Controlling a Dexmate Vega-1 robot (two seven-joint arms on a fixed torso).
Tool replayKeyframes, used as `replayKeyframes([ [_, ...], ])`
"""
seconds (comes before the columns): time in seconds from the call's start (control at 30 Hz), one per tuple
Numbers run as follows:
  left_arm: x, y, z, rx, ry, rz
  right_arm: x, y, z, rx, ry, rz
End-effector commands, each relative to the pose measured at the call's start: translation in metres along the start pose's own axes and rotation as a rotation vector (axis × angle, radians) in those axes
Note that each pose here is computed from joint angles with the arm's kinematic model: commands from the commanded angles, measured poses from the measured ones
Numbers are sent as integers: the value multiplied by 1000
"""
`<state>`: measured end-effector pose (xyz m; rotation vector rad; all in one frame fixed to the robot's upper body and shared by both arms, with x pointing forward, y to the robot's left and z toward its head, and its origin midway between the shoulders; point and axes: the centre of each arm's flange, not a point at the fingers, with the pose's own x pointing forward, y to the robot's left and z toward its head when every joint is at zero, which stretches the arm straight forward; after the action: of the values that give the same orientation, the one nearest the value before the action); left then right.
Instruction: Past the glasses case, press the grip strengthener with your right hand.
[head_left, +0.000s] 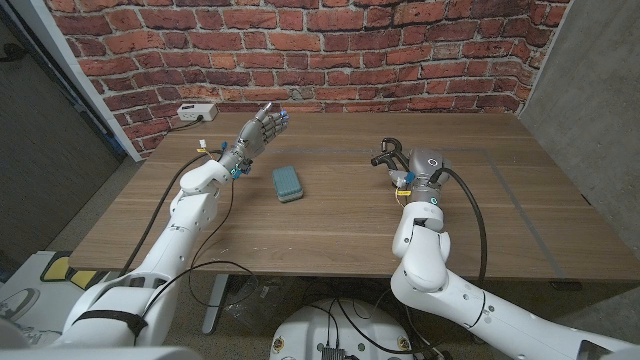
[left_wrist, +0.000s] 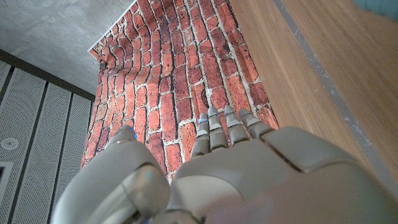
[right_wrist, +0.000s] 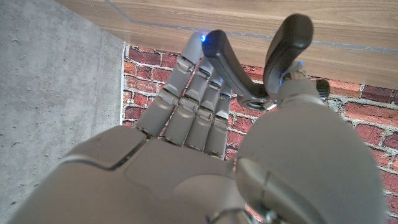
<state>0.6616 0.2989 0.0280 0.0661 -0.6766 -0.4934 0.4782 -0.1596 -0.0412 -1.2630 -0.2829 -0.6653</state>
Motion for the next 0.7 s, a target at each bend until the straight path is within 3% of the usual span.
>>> replayKeyframes([
  [0.03, 2, 0, 0, -1, -2, 0, 3, 0, -1, -13, 6, 4],
  [0.7, -2, -2, 4, 15, 6, -20, 1, 1, -1, -13, 3, -7],
])
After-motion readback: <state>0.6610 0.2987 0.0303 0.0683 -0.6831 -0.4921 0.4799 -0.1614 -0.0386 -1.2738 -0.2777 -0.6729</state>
